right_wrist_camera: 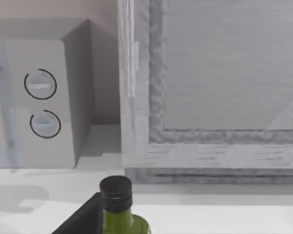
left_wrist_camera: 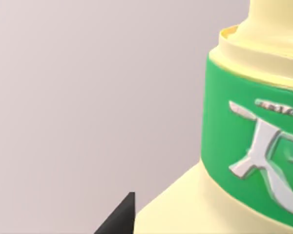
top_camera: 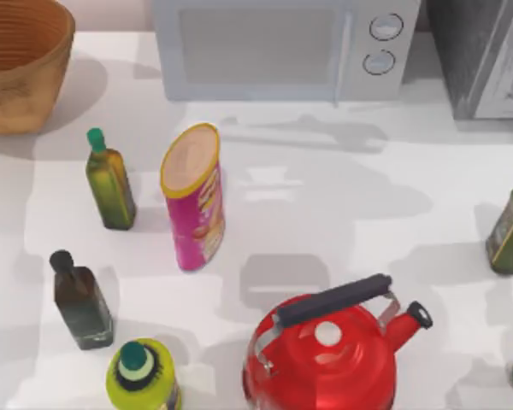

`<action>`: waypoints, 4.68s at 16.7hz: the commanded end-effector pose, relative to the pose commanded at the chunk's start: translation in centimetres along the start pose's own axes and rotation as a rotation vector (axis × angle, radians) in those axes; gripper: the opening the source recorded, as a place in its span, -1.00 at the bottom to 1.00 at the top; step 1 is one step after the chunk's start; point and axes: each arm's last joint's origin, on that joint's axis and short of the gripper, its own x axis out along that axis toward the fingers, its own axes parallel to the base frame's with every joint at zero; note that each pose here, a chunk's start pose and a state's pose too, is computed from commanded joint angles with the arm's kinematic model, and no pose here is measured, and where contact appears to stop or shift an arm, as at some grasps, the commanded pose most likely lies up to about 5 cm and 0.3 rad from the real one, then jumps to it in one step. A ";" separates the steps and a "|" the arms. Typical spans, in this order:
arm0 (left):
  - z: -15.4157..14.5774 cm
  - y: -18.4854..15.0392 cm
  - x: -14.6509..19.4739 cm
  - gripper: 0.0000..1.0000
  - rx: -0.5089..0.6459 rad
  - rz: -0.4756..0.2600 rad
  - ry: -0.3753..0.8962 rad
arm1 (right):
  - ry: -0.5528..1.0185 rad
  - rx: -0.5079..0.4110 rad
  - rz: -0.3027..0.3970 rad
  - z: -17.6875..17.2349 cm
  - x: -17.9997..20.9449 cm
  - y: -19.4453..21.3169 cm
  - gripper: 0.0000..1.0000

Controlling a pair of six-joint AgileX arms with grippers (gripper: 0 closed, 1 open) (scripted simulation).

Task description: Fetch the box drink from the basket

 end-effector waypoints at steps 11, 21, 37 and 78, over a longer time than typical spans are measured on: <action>-5.5 -4.6 -22.9 -1.00 -0.006 0.001 -0.012 | 0.000 0.000 0.000 0.0 0.0 0.0 1.00; -16.2 -5.4 -27.0 -1.00 -0.003 -0.003 0.033 | 0.000 0.000 0.000 0.0 0.0 0.0 1.00; -11.4 -7.4 -22.9 -1.00 -0.017 0.239 -0.059 | 0.000 0.000 0.000 0.0 0.0 0.0 1.00; -18.9 -12.0 -14.2 -0.10 0.012 0.606 0.020 | 0.000 0.000 0.000 0.0 0.0 0.0 1.00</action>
